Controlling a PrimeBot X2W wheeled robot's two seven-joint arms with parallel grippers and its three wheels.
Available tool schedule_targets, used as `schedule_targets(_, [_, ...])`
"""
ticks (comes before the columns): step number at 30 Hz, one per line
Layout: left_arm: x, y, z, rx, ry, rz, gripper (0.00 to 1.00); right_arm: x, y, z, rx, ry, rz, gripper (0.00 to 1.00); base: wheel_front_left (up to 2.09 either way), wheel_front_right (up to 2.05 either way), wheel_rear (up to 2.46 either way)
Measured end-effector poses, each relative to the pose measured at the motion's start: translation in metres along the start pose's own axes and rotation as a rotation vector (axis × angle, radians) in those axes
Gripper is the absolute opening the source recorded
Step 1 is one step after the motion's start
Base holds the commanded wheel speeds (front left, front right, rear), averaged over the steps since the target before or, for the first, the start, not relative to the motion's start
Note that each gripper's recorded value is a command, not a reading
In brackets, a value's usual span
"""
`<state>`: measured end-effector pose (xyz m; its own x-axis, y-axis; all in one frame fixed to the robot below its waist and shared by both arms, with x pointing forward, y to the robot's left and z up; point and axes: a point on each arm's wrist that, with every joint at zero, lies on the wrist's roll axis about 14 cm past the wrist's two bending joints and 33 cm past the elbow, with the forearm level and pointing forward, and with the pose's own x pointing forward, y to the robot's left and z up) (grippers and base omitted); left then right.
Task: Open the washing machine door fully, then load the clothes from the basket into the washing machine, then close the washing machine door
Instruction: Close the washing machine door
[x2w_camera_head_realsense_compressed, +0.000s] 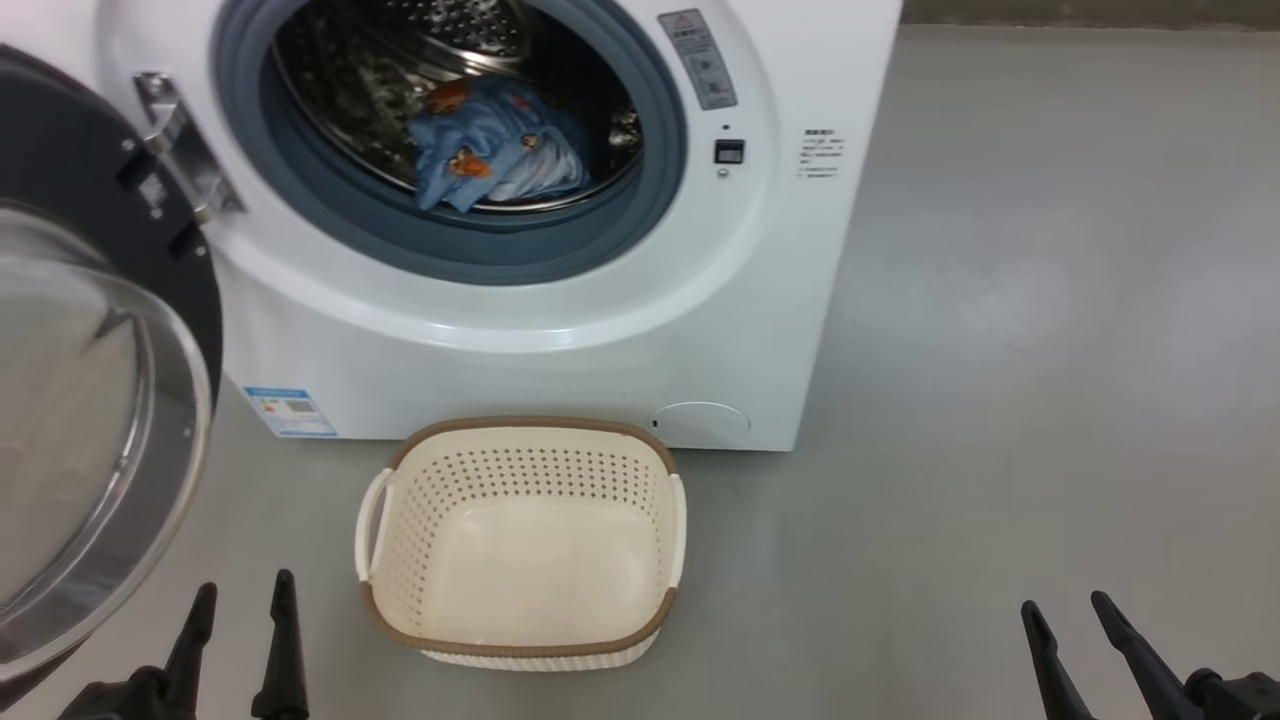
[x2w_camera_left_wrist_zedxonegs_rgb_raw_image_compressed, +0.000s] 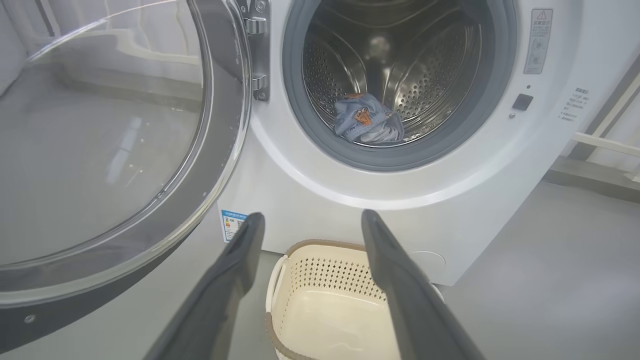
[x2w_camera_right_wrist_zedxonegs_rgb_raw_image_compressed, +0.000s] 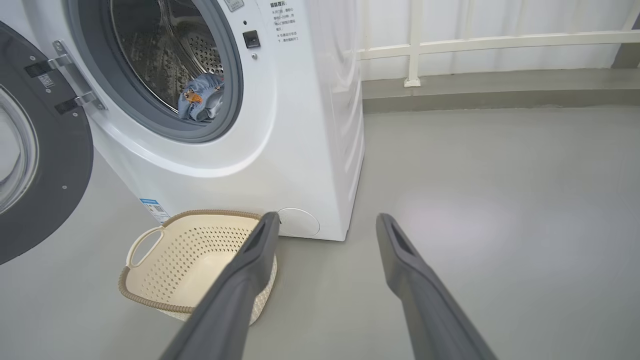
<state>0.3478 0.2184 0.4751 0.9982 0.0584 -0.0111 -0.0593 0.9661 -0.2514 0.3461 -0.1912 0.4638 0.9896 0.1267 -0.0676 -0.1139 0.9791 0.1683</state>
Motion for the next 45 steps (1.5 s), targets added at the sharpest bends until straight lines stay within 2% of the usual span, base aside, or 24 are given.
schedule_targets(13, [-0.038,0.048,0.011,-0.011,-0.038,0.18,1.0,0.034,0.052,-0.012,-0.013,0.045,0.193,1.0,0.0,0.0,0.0])
schedule_targets(34, [-0.129,0.115,0.023,-0.047,-0.105,0.497,1.0,0.069,0.162,-0.03,-0.04,0.101,0.559,1.0,0.0,0.0,0.0])
schedule_targets(45, [-0.143,0.123,0.026,-0.066,-0.122,0.55,1.0,0.079,0.182,-0.033,-0.048,0.105,0.631,1.0,0.0,0.0,0.0])
